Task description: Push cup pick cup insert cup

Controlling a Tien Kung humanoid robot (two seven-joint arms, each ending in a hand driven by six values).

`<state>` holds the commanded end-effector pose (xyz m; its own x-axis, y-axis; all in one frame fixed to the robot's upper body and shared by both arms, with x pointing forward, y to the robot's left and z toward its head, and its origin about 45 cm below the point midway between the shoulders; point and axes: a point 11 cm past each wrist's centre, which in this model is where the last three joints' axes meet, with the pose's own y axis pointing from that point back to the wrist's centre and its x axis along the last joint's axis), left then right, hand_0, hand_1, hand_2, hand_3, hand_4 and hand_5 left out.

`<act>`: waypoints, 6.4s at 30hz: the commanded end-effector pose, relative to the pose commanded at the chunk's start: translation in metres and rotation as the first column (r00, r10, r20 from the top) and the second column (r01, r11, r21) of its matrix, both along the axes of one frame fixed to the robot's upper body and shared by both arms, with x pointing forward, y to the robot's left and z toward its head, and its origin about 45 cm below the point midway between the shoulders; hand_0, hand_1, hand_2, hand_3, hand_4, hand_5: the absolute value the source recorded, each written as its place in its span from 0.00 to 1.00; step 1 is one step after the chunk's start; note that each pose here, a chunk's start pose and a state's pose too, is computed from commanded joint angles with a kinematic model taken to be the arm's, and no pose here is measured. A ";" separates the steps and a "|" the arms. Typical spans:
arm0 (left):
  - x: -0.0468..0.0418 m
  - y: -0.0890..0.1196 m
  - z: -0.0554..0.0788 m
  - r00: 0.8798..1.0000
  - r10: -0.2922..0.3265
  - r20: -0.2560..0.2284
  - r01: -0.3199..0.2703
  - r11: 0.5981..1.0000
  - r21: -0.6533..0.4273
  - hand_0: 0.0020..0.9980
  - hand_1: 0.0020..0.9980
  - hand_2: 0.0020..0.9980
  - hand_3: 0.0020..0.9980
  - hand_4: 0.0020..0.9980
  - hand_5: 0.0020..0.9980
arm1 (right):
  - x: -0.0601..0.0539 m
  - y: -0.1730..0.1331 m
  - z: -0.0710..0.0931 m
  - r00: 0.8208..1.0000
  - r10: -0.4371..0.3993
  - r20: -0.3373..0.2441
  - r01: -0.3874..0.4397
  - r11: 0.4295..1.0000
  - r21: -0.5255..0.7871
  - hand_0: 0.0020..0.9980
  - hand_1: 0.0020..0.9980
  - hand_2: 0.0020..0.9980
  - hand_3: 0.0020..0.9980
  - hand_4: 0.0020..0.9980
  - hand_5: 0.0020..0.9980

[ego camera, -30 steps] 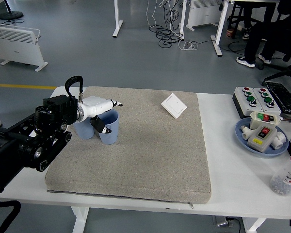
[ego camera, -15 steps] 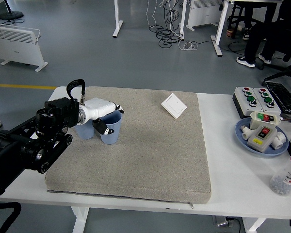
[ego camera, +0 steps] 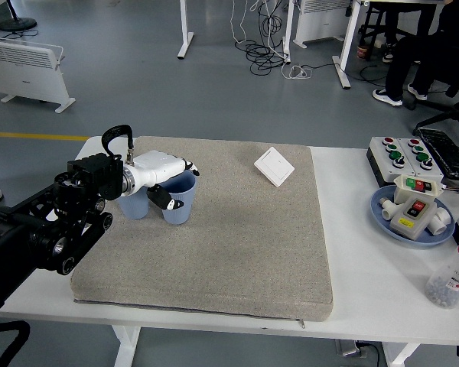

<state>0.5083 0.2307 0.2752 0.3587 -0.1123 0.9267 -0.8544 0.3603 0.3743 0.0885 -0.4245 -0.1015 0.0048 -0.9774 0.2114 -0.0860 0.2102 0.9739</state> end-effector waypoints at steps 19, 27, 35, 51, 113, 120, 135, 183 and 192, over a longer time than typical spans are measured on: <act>-0.0111 0.025 0.106 0.994 0.071 0.080 -0.062 0.992 -0.106 0.48 0.43 0.43 0.44 0.40 0.00 | -0.001 -0.001 0.000 1.000 -0.012 0.003 0.012 1.000 -0.001 0.78 0.68 0.68 0.57 0.13 0.47; -0.0085 0.060 0.133 0.982 0.157 0.106 -0.142 0.980 -0.137 0.48 0.44 0.43 0.44 0.44 0.00 | -0.003 -0.002 0.000 1.000 -0.015 0.000 0.015 1.000 -0.003 0.78 0.68 0.68 0.57 0.13 0.47; -0.0027 0.083 0.111 0.972 0.224 0.063 -0.217 0.970 -0.109 0.48 0.44 0.43 0.44 0.45 0.00 | -0.005 -0.002 0.000 1.000 -0.014 -0.004 0.014 1.000 -0.003 0.78 0.68 0.68 0.57 0.13 0.47; 0.0016 0.098 0.083 0.963 0.271 0.007 -0.268 0.955 -0.124 0.49 0.45 0.44 0.44 0.47 0.00 | -0.007 -0.001 -0.001 1.000 -0.016 -0.008 0.016 1.000 -0.002 0.78 0.68 0.68 0.57 0.13 0.47; -0.0321 0.180 0.059 0.813 0.535 -0.231 -0.400 0.224 -0.889 0.76 0.78 0.81 0.75 0.61 1.00 | 0.000 0.001 -0.001 1.000 -0.016 0.008 0.016 1.000 0.001 0.78 0.68 0.68 0.57 0.13 0.47; -0.0573 0.185 0.029 0.831 0.419 -0.364 -0.356 -0.102 -0.929 0.78 0.82 0.85 0.78 0.59 1.00 | -0.001 0.003 -0.001 1.000 -0.015 0.007 0.015 1.000 0.003 0.77 0.68 0.68 0.57 0.13 0.47; -0.1047 0.170 -0.051 0.830 0.216 -0.515 -0.321 -0.570 -0.756 0.82 0.85 0.92 0.83 0.59 1.00 | -0.004 0.005 -0.003 1.000 -0.012 0.002 0.012 1.000 0.005 0.78 0.68 0.68 0.57 0.13 0.47; -0.1489 0.133 -0.092 0.810 0.249 -0.532 -0.319 -0.574 -0.754 0.87 0.90 0.97 0.86 0.57 1.00 | 0.002 0.004 -0.001 1.000 -0.004 0.011 0.004 1.000 0.003 0.78 0.68 0.68 0.57 0.13 0.46; -0.1516 0.135 -0.096 0.800 0.258 -0.541 -0.324 -0.573 -0.752 0.88 0.90 0.97 0.86 0.57 1.00 | 0.003 0.004 -0.001 1.000 -0.002 0.011 0.002 1.000 0.002 0.77 0.68 0.68 0.57 0.13 0.46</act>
<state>0.3567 0.3662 0.1796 -0.1446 0.8775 -0.4573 -0.9893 -0.1364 0.0511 0.0913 -0.4202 -0.1026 0.0008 -0.9779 0.2093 -0.0967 0.2082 0.9733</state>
